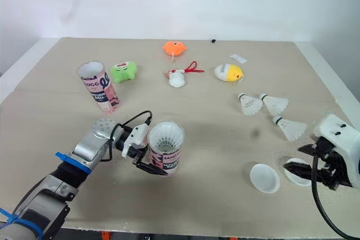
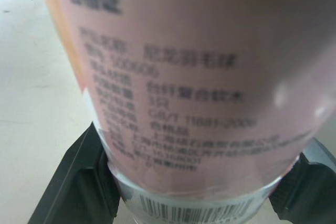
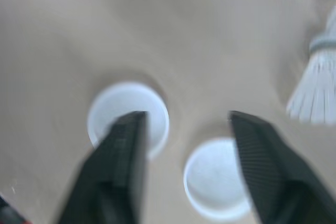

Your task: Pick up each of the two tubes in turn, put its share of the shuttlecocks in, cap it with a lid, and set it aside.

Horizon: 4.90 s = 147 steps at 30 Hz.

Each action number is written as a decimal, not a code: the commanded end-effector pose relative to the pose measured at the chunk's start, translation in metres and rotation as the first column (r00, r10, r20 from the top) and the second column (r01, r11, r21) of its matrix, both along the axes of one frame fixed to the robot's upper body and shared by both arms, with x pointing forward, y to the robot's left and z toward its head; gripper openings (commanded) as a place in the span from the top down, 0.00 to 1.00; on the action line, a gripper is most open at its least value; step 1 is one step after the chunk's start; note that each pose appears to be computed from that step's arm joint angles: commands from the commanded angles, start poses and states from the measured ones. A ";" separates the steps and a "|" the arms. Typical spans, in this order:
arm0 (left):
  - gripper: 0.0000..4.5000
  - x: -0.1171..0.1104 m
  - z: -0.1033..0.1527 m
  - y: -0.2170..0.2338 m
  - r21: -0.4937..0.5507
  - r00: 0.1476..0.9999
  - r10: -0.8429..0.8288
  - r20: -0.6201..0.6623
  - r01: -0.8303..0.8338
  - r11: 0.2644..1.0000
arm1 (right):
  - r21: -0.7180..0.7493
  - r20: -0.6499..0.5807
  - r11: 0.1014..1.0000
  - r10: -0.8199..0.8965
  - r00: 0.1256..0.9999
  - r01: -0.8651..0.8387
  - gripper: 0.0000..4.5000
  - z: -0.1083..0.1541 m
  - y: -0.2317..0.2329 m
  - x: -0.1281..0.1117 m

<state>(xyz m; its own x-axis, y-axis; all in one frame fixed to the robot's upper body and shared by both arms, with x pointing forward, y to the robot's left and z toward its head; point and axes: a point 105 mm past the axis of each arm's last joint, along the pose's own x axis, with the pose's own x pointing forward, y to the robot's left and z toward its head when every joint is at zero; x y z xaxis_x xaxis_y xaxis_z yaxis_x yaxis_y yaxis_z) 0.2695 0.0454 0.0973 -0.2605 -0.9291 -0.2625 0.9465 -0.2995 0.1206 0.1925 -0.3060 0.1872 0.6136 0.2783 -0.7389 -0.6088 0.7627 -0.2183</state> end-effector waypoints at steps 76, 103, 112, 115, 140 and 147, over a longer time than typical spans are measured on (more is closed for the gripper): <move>0.35 0.015 -0.051 0.014 0.089 0.963 0.247 -0.106 -0.238 0.967 | 0.117 0.038 0.714 0.691 0.722 -0.690 0.99 0.061 0.132 0.075; 0.35 0.030 -0.052 0.006 0.071 0.965 0.256 -0.061 -0.252 0.965 | -0.261 0.006 0.302 0.950 0.311 -0.917 0.99 0.078 0.274 0.113; 0.35 0.030 -0.048 0.008 0.076 0.964 0.259 -0.059 -0.254 0.964 | -0.400 0.001 0.243 0.964 0.265 -0.884 0.99 0.087 0.270 0.117; 0.35 0.032 -0.047 0.008 0.079 0.964 0.258 -0.057 -0.254 0.964 | -0.414 -0.012 0.213 0.971 0.239 -0.885 0.99 0.085 0.270 0.111; 0.35 0.034 -0.039 0.014 0.075 0.955 0.293 -0.053 -0.288 0.955 | -0.208 0.056 0.252 0.968 0.246 -0.945 0.42 0.071 0.281 0.101; 0.35 0.033 -0.040 0.012 0.076 0.956 0.286 -0.056 -0.282 0.956 | 0.008 0.130 0.255 0.959 0.253 -0.967 0.42 0.109 0.270 0.084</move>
